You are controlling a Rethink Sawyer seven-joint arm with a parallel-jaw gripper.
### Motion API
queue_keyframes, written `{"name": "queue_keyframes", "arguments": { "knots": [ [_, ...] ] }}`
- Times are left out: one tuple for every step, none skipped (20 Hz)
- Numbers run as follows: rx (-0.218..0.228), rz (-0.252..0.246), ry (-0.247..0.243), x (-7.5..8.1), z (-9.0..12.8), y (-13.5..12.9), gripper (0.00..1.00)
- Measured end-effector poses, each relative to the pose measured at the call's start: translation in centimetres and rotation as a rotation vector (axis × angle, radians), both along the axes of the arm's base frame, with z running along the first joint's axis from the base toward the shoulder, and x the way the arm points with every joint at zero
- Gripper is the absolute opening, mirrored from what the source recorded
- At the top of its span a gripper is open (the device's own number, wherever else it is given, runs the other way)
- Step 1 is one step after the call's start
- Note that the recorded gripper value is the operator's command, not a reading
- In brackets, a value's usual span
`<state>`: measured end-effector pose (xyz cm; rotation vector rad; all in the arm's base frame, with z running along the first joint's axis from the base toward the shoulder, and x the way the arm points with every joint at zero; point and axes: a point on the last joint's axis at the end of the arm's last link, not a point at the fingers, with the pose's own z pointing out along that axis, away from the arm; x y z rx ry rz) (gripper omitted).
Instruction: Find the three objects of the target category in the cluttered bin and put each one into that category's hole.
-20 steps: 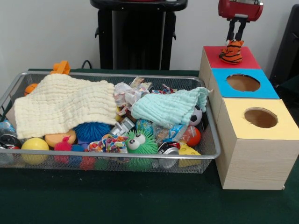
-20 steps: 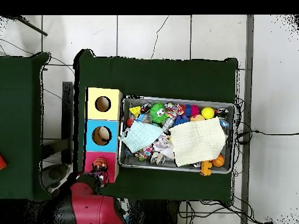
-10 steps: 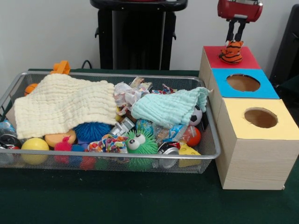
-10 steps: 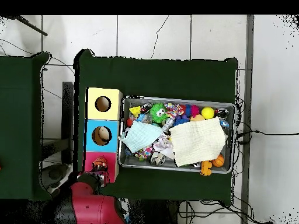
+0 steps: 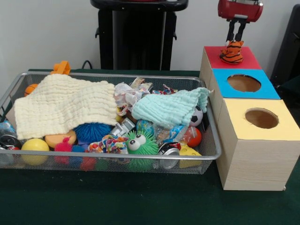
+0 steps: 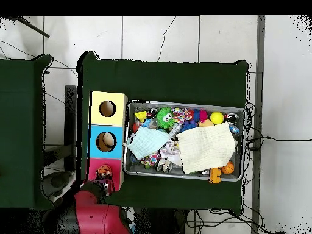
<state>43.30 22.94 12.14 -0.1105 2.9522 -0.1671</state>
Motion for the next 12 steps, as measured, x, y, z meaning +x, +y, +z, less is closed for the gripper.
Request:
{"name": "queue_keyframes", "arguments": {
  "knots": [
    [0.0, 0.0, 0.0, -0.05, -0.02, 0.01, 0.0],
    [0.0, 0.001, 0.001, -0.13, -0.06, 0.03, 0.0],
    [0.001, 0.001, 0.001, -0.16, -0.08, 0.05, 0.0],
    [0.001, 0.002, 0.001, -0.2, -0.11, 0.07, 0.0],
    [0.002, 0.002, 0.001, -0.22, -0.13, 0.1, 0.0],
    [0.004, 0.003, 0.001, -0.22, -0.18, 0.16, 0.0],
    [0.006, 0.004, 0.001, -0.21, -0.23, 0.21, 0.0],
    [0.009, 0.004, 0.0, -0.18, -0.29, 0.26, 0.0],
    [0.009, 0.004, 0.0, -0.18, -0.31, 0.27, 0.0],
    [0.011, 0.004, 0.0, -0.16, -0.44, 0.28, 0.0],
    [0.012, 0.003, -0.001, -0.15, -0.51, 0.27, 0.0],
    [0.012, 0.003, -0.002, -0.13, -0.63, 0.26, 0.0]
  ]
}}
